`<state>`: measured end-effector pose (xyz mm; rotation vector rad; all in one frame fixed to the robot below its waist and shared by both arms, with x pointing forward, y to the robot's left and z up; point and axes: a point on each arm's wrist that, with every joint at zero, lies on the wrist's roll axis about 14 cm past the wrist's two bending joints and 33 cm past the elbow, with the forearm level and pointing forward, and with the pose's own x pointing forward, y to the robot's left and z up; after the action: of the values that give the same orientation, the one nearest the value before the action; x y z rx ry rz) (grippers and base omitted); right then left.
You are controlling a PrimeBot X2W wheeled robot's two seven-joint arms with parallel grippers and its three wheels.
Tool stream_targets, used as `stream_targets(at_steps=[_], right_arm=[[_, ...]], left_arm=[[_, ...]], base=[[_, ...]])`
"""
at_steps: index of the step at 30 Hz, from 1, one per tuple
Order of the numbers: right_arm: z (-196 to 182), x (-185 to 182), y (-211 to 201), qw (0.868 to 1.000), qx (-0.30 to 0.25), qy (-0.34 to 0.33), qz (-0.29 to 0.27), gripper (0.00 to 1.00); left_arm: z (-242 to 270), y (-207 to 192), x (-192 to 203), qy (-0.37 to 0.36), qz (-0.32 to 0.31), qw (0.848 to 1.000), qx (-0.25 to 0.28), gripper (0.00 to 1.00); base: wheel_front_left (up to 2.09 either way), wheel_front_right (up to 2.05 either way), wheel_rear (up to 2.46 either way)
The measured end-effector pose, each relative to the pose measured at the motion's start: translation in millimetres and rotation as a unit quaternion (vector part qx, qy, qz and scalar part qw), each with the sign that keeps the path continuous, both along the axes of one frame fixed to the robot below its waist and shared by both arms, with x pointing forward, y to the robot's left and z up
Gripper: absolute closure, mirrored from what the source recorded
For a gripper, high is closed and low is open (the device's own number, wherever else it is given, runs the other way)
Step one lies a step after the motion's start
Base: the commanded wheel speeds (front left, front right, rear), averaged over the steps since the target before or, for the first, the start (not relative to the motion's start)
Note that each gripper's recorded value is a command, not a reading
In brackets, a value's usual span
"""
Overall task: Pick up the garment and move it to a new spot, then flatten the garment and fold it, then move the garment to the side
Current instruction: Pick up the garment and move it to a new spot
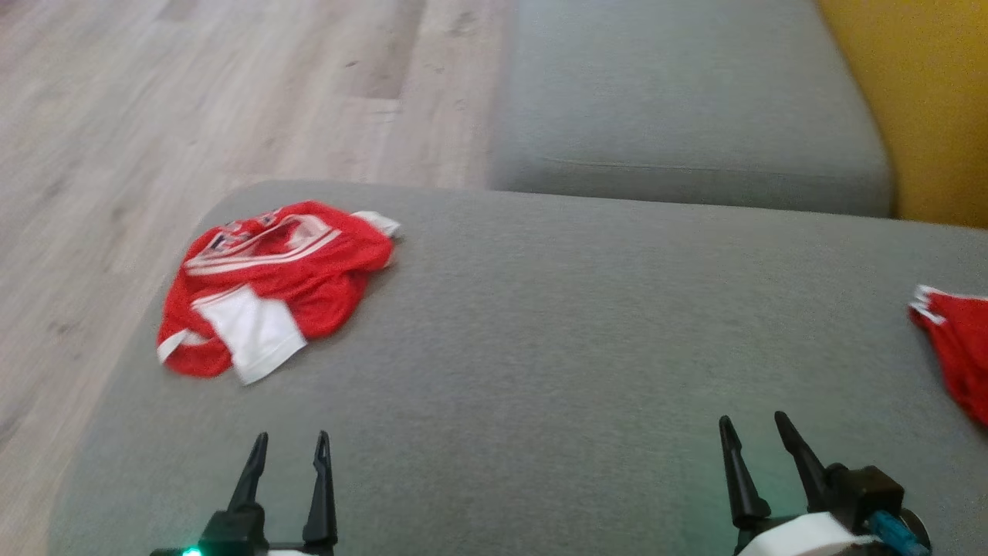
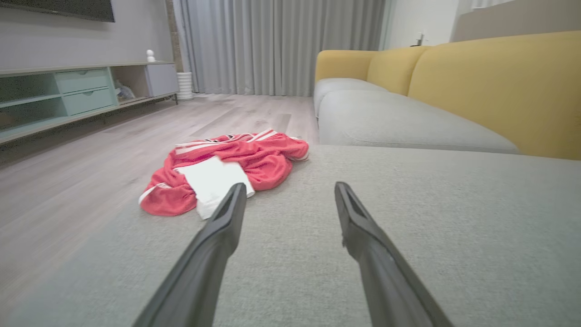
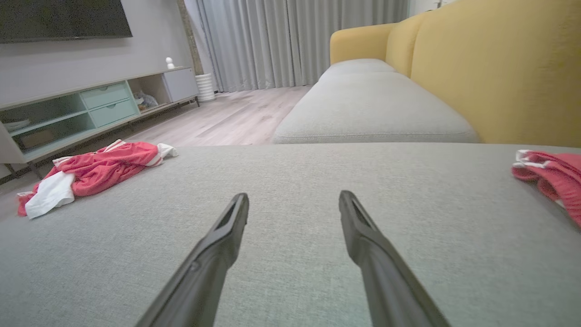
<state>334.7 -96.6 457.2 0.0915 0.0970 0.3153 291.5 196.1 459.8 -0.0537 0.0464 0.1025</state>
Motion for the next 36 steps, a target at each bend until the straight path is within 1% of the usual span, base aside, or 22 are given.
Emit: stream_targets(at_steps=[4,10,16,27,32,36], right_arm=[[-2.2,6.3,27.3,0.999,-0.002,0.006,0.042,0.0],[-2.9,14.2,67.5,0.995,-0.003,0.01,0.102,0.0],[-0.1,23.1,89.9,0.991,0.004,0.009,0.131,0.0],[-4.4,22.7,88.0,0.992,0.007,0.016,0.128,0.0],[-10.7,22.7,81.5,0.993,0.004,0.024,0.119,0.0],[-19.1,22.8,75.9,0.993,0.002,0.035,0.113,0.0]], left_arm=[[-0.8,24.4,-13.4,0.0,0.045,0.999,-0.003,0.0],[-2.6,65.2,-38.9,0.002,0.118,0.993,-0.002,0.0],[-5.9,83.9,-55.3,0.009,0.153,0.988,0.001,0.0],[-4.4,82.9,-49.8,0.01,0.146,0.989,0.005,0.0],[18.2,89.4,-26.4,-0.019,0.137,0.99,0.023,0.0],[41.8,98.6,-0.3,-0.043,0.123,0.99,0.051,0.0]], base=[[0.0,0.0,0.0],[0.0,0.0,0.0],[0.0,0.0,0.0],[0.0,0.0,0.0],[0.0,0.0,0.0],[0.0,0.0,0.0]])
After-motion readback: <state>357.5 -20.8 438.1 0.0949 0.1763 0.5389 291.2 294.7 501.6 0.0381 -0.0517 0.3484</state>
